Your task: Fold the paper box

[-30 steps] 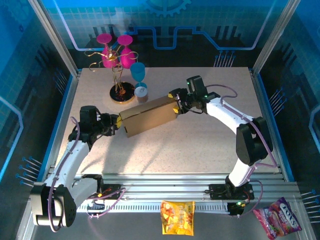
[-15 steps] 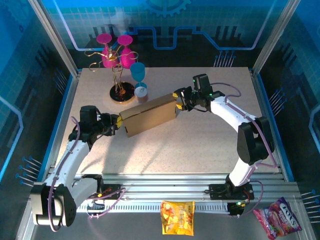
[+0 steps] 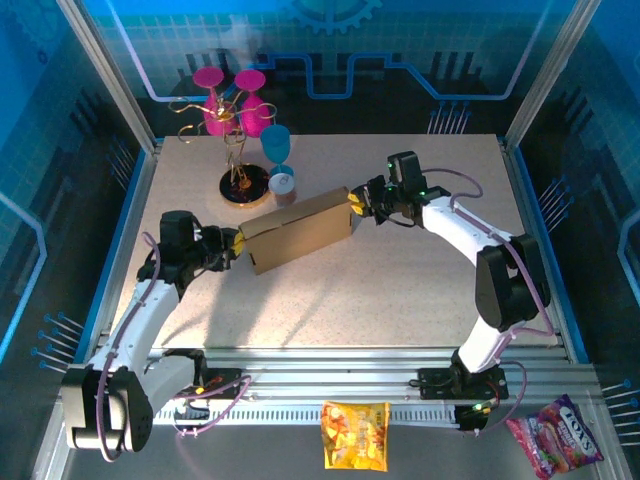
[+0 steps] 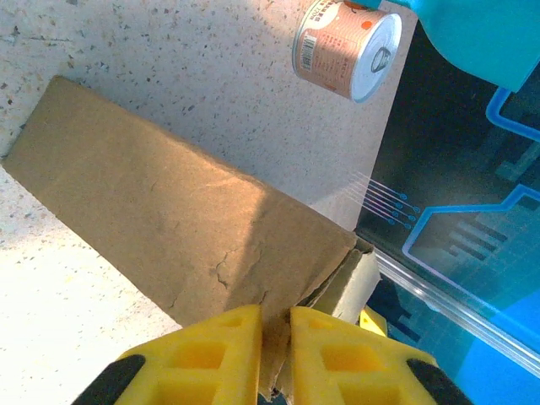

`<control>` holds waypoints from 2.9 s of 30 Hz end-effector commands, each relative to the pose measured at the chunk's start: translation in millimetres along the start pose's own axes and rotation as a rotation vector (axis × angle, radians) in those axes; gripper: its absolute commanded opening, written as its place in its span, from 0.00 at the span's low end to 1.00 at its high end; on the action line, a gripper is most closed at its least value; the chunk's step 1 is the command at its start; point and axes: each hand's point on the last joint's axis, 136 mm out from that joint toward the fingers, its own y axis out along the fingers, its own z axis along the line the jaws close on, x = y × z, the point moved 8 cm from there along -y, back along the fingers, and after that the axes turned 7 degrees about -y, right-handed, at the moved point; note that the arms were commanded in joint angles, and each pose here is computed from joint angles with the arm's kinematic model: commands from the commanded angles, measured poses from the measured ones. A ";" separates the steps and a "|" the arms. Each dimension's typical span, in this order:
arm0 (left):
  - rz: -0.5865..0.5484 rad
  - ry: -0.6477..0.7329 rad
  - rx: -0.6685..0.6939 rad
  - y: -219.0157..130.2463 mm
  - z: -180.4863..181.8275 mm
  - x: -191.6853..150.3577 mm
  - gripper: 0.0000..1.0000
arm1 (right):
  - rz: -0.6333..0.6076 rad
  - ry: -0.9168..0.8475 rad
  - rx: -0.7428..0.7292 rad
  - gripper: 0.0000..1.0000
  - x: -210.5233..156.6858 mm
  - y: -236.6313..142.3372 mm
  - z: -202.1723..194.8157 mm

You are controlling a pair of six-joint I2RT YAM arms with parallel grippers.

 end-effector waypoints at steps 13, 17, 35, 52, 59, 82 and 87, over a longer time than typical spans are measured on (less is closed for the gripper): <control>0.130 0.038 0.247 4.1 76.5 -42.7 0.19 | 0.011 -0.147 -0.262 0.35 -10.4 -73.9 -104.4; 0.139 0.054 0.324 4.0 99.5 -49.3 0.21 | -0.008 -0.097 -0.323 0.42 -16.0 -92.2 -144.5; -0.604 0.805 0.265 -68.8 -15.5 -11.5 0.99 | -0.731 -0.800 -0.661 1.00 33.8 -185.8 -69.6; -0.804 1.325 0.094 -1.3 48.5 59.9 0.99 | -0.727 -1.436 -0.511 1.00 58.2 -72.0 -131.1; -0.809 1.373 -0.063 30.1 19.6 72.0 0.99 | -0.799 -1.385 -0.426 1.00 74.2 -77.0 -148.6; -0.722 1.441 0.009 72.7 12.5 89.9 0.99 | -0.898 -1.375 -0.461 1.00 70.4 -76.5 -158.5; -0.721 1.440 0.011 72.9 12.7 90.1 0.99 | -0.880 -1.369 -0.452 1.00 72.0 -75.9 -158.3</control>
